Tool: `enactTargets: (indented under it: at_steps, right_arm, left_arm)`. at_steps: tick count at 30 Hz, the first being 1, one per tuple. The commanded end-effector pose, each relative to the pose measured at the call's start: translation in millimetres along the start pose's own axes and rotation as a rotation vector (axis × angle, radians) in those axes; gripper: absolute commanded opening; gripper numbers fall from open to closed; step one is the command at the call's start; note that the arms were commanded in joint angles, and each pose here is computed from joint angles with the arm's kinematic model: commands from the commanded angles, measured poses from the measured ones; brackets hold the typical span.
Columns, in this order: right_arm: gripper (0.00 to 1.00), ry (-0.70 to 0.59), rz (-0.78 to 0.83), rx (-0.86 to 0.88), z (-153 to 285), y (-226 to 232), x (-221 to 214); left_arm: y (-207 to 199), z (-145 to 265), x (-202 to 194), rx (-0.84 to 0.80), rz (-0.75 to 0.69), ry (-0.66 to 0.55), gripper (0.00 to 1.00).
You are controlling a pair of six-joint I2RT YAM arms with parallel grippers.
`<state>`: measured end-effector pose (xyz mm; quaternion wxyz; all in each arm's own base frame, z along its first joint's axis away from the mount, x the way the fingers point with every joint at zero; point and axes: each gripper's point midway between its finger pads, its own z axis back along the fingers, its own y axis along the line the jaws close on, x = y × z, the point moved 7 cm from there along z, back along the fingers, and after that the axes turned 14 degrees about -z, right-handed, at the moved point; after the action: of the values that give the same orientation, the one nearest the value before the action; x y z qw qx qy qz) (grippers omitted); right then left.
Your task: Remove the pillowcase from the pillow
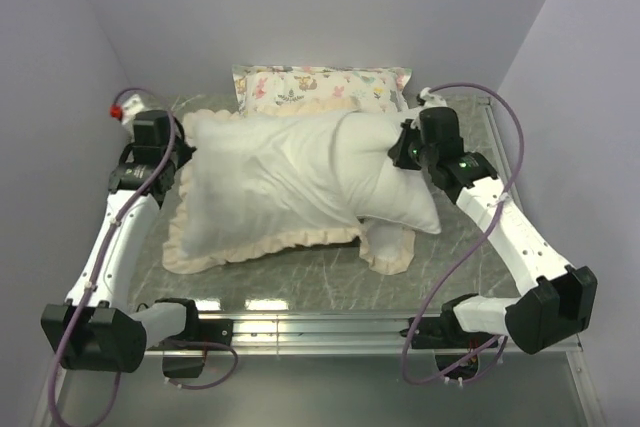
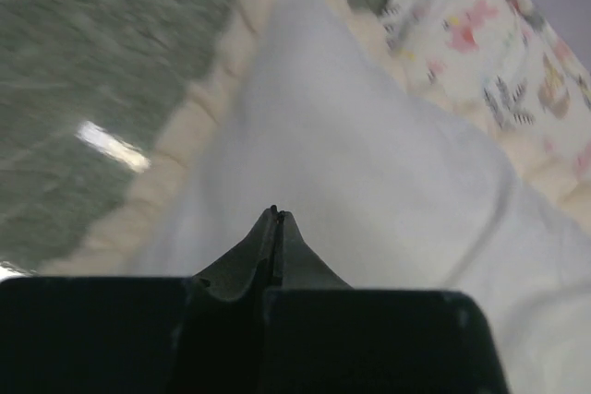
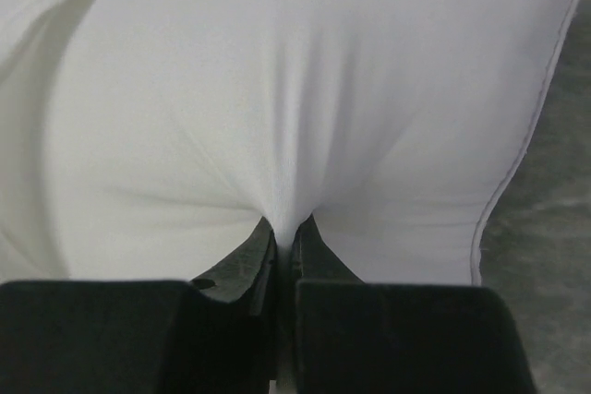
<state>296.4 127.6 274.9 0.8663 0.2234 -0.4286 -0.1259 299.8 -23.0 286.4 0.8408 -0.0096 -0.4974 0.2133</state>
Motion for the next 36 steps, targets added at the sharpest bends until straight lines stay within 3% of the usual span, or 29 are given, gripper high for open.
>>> enactTargets:
  at_steps: [1, 3, 6, 7, 9, 10, 11, 12, 13, 15, 18, 23, 29, 36]
  right_arm:
    - [0.00, -0.243, -0.039, -0.093, 36.0, -14.4, 53.5]
    - [0.00, -0.237, -0.045, -0.070, 36.7, -13.0, 50.3]
    - [0.00, -0.194, -0.042, -0.022, 33.5, -10.8, 32.5]
    - [0.00, -0.169, -0.035, -0.023, 29.7, -14.3, 20.0]
    - [0.00, -0.165, -0.026, -0.004, 29.8, -11.5, 9.5]
    - [0.09, -0.143, -0.007, -0.003, 26.7, -10.3, -3.3]
    - [0.15, -0.138, -0.002, -0.005, 26.6, -9.2, -8.4]
    - [0.30, -0.143, 0.001, -0.024, 25.4, -10.9, -10.6]
    - [0.37, -0.134, 0.007, -0.033, 24.0, -12.3, -15.3]
    - [0.54, -0.151, 0.007, -0.055, 26.9, -15.1, -14.8]
    - [0.73, -0.191, 0.004, -0.061, 38.3, -14.6, -7.2]
    - [0.88, -0.244, 0.013, -0.046, 47.1, -0.9, 15.8]
    - [0.94, -0.127, 0.049, -0.037, -5.6, 17.9, 27.5]
    - [0.93, 0.119, 0.020, -0.145, -99.0, -15.6, -32.7]
  left_arm:
    - [24.5, 5.2, 16.9, 0.092, 0.049, -0.110, 0.00]
    - [23.1, 0.4, 1.7, 0.053, 0.040, -0.061, 0.01]
    - [7.9, 4.1, -13.5, -0.134, 0.016, -0.013, 0.00]
    - [3.7, 7.2, -13.9, -0.183, 0.006, -0.012, 0.03]
    - [-4.7, 10.0, -3.8, -0.245, -0.005, -0.044, 0.18]
    - [-11.2, 10.9, -1.0, -0.290, -0.013, -0.027, 0.41]
    - [-15.8, 10.5, 2.3, -0.313, -0.018, -0.018, 0.53]
    - [-23.8, 6.7, 9.9, -0.341, -0.024, -0.021, 0.62]
    - [-30.3, 5.8, 11.2, -0.360, -0.029, -0.014, 0.70]
    - [-50.8, 1.6, 15.4, -0.417, -0.058, -0.009, 0.75]
    - [-79.6, -9.8, 14.7, -0.454, -0.143, 0.040, 0.76]
    - [-123.1, -43.4, 15.7, -0.523, -0.244, 0.107, 0.77]
    - [-172.8, -74.3, -8.7, -0.578, -0.336, 0.209, 0.78]
    - [-192.7, -101.1, -62.6, -0.598, -0.374, 0.335, 0.73]
